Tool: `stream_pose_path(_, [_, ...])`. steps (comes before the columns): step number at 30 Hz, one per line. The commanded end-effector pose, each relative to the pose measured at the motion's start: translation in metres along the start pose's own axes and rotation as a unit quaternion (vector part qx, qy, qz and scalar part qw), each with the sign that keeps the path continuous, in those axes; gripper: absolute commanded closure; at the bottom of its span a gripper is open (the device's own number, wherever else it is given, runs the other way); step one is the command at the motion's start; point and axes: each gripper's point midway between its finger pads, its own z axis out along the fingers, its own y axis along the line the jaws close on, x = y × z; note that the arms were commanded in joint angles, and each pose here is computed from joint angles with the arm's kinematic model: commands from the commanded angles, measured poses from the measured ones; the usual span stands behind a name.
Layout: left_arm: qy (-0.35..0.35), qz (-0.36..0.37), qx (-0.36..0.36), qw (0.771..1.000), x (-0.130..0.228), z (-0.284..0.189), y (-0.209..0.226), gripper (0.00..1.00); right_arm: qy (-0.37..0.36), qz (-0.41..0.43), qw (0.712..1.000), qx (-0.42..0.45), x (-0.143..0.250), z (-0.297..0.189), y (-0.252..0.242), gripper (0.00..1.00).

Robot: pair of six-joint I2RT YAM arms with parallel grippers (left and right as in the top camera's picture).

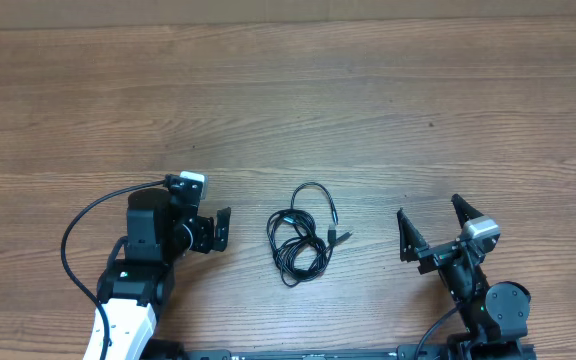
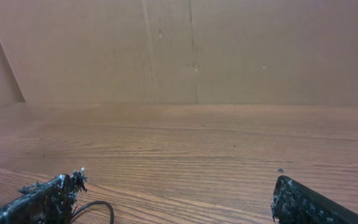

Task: Untangle cables
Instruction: 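Move the left gripper toward the black cable bundle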

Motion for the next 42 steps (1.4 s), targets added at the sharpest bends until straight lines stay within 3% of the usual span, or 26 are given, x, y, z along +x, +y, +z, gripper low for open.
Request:
stream_pose_path(1, [-0.013,0.014,0.006,1.0,-0.012,-0.004,-0.001,0.0,-0.001,0.0,1.0,-0.005,0.002,0.0,0.002,0.0])
stream_pose_path(42, [-0.016,0.035,0.045,0.998,-0.013,-0.004,-0.015,0.0,-0.001,0.0,1.0,-0.005,0.002,0.0,0.002,0.0])
